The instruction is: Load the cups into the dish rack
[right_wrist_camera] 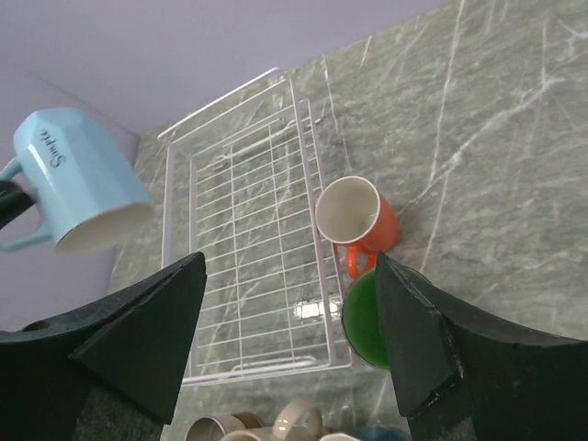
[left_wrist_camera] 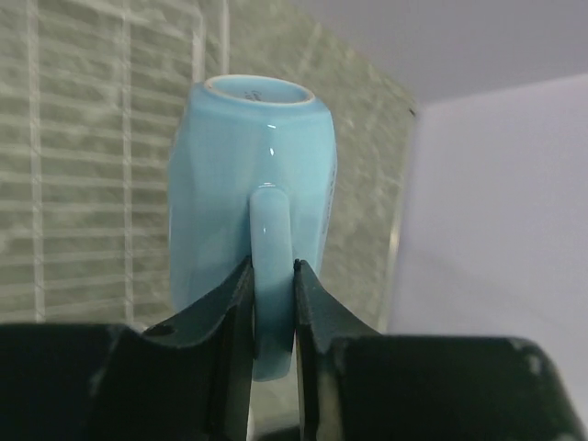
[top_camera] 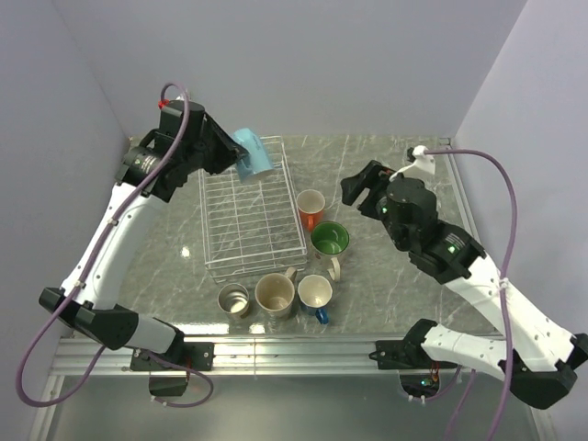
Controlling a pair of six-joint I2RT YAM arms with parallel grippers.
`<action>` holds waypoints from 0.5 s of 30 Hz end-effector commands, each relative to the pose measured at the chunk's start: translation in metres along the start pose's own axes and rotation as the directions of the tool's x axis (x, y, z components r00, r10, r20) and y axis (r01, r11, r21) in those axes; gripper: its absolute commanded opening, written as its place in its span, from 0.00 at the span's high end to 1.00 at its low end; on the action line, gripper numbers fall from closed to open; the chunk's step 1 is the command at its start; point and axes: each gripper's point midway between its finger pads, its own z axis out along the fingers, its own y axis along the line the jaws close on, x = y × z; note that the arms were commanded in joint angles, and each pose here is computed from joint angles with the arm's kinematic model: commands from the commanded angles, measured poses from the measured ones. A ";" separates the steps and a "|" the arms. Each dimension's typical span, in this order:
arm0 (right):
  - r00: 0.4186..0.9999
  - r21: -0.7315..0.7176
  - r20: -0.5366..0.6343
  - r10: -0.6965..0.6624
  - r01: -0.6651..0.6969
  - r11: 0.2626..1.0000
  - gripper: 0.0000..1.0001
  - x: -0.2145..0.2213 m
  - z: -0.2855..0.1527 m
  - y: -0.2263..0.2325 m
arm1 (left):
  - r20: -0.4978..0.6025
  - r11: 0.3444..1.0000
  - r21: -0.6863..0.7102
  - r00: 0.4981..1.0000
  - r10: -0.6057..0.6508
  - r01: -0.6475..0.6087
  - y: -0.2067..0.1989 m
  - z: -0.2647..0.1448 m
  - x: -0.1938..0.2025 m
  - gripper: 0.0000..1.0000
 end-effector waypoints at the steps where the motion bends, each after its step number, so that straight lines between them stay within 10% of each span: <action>1: 1.000 0.023 0.014 -0.023 0.023 0.999 0.19 -0.006 -0.019 -0.016 | 0.305 0.982 0.018 0.936 0.175 -0.190 -0.011 -0.006 -0.056 1.00; 15: 0.988 0.140 -0.133 -0.081 0.099 0.985 0.20 0.018 -0.066 -0.072 | 0.545 0.912 -0.075 0.750 0.375 -0.402 0.019 0.138 -0.060 1.00</action>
